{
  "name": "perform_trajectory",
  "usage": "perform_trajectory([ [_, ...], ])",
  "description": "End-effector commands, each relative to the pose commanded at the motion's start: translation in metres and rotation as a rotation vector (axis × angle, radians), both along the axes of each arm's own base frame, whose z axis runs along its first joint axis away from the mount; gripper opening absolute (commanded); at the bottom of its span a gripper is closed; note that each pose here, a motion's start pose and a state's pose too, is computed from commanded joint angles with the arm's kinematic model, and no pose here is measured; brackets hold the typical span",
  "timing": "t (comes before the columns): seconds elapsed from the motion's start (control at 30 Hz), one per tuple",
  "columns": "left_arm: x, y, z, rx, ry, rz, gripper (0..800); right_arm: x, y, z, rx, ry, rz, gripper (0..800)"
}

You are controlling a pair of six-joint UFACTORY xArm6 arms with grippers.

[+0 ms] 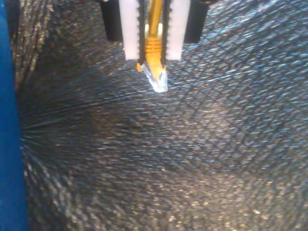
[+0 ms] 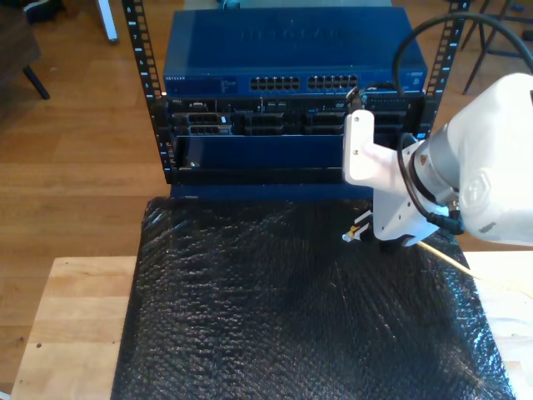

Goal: Grab the cable and plug it in

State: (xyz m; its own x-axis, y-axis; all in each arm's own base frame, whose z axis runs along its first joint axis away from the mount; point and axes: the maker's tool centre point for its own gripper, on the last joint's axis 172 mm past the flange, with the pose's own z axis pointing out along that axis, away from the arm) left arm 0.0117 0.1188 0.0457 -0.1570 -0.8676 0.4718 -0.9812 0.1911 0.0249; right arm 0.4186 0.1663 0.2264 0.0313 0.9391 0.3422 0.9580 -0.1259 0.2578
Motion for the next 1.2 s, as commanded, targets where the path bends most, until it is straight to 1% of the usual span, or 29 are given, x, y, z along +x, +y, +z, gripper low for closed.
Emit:
perform_trajectory([
  [0.13,0.001,0.000,-0.009,0.022,-0.005,0.001,800,0.008,-0.003,0.000,-0.001,-0.041,-0.015,0],
  [0.3,0.001,0.000,-0.009,0.025,-0.006,0.003,800,0.016,-0.003,0.002,-0.004,-0.090,-0.022,0],
  [0.43,0.001,0.001,-0.009,0.028,-0.008,0.004,800,0.021,-0.008,-0.002,-0.037,-0.129,-0.012,0],
  [0.5,0.000,-0.004,-0.012,0.015,-0.005,0.004,800,0.024,-0.009,-0.005,-0.046,-0.157,-0.013,0],
  [0.73,0.000,-0.004,-0.012,0.015,-0.005,0.004,800,0.028,-0.006,-0.009,-0.052,-0.234,-0.012,0],
  [0.93,0.000,-0.004,-0.012,0.015,-0.005,0.004,800,0.039,0.000,0.003,-0.048,-0.326,-0.010,0],
  [1.2,0.000,-0.004,-0.012,0.015,-0.005,0.004,800,0.043,-0.002,0.020,-0.037,-0.415,-0.026,0],
])
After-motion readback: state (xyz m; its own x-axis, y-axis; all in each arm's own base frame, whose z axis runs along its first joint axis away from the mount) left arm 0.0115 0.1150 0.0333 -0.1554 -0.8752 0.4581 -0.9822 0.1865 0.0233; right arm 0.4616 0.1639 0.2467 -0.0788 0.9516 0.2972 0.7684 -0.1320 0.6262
